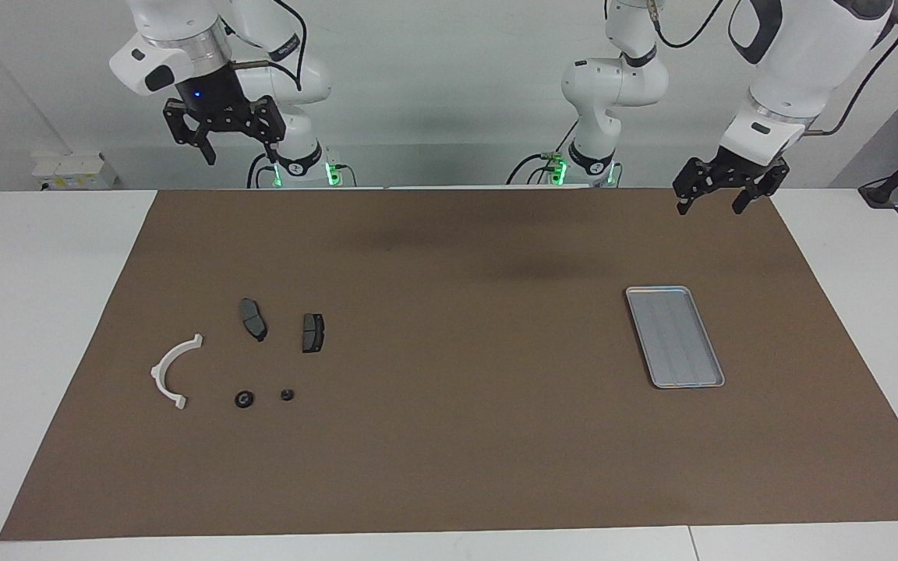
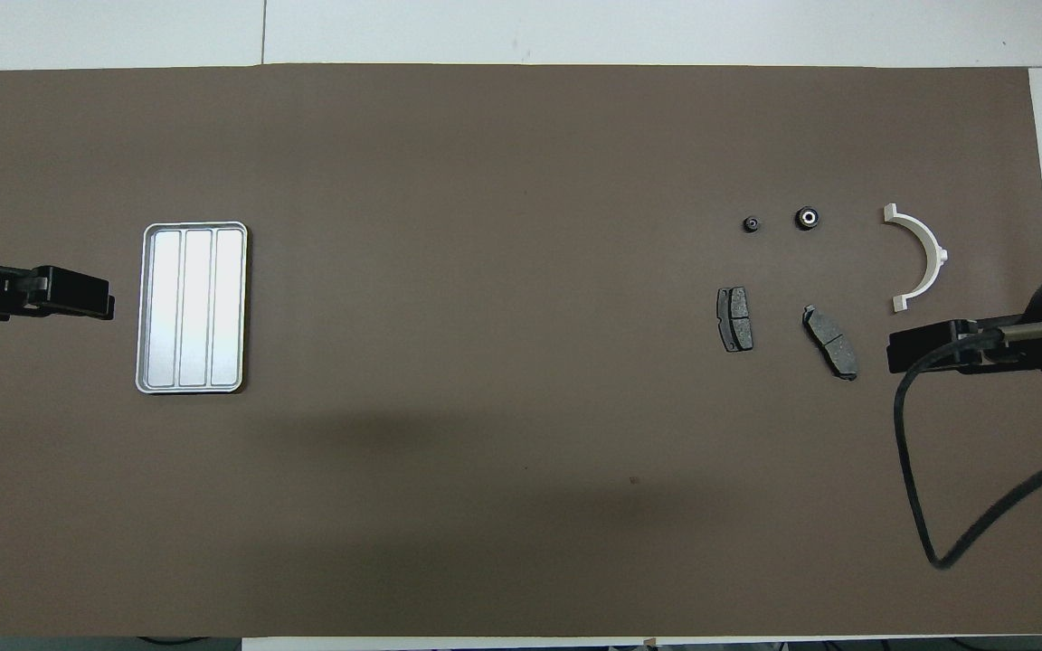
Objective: Place bearing gear from tray to pile
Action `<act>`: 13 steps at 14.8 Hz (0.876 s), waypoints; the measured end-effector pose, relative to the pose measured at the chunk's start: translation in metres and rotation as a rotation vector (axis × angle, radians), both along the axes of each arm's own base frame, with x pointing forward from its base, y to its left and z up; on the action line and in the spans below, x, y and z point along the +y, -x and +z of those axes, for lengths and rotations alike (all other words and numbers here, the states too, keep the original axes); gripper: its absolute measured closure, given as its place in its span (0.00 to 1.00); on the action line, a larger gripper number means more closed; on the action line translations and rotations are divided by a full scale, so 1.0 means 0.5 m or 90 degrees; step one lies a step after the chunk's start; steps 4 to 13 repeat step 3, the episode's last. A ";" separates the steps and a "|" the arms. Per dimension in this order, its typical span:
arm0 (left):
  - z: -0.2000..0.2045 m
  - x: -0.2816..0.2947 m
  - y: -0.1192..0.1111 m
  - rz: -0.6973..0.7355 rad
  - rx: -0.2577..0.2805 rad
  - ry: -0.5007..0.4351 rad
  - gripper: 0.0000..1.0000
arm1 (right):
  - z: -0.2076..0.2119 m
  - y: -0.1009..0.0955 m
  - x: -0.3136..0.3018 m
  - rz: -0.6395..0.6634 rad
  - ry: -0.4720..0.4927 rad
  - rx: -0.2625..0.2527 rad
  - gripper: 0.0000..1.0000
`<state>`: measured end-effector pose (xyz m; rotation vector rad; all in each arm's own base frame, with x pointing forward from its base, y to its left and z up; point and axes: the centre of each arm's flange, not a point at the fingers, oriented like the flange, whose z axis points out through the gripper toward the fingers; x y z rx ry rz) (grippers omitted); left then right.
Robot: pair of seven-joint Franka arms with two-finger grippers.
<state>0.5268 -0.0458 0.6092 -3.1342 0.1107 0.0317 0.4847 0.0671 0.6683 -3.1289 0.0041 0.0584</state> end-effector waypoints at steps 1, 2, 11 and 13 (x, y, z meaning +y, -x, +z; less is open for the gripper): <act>0.000 0.000 0.001 0.000 0.002 0.000 0.00 | 0.000 0.000 0.000 0.000 0.000 0.000 0.00; 0.000 0.000 0.002 0.000 0.003 0.000 0.00 | 0.000 0.000 0.000 0.000 0.000 0.000 0.00; 0.000 0.000 0.002 0.000 0.003 0.000 0.00 | 0.000 0.000 -0.001 0.000 0.000 0.000 0.00; 0.000 0.000 0.002 0.000 0.003 0.000 0.00 | 0.000 0.000 -0.001 0.000 0.000 0.000 0.00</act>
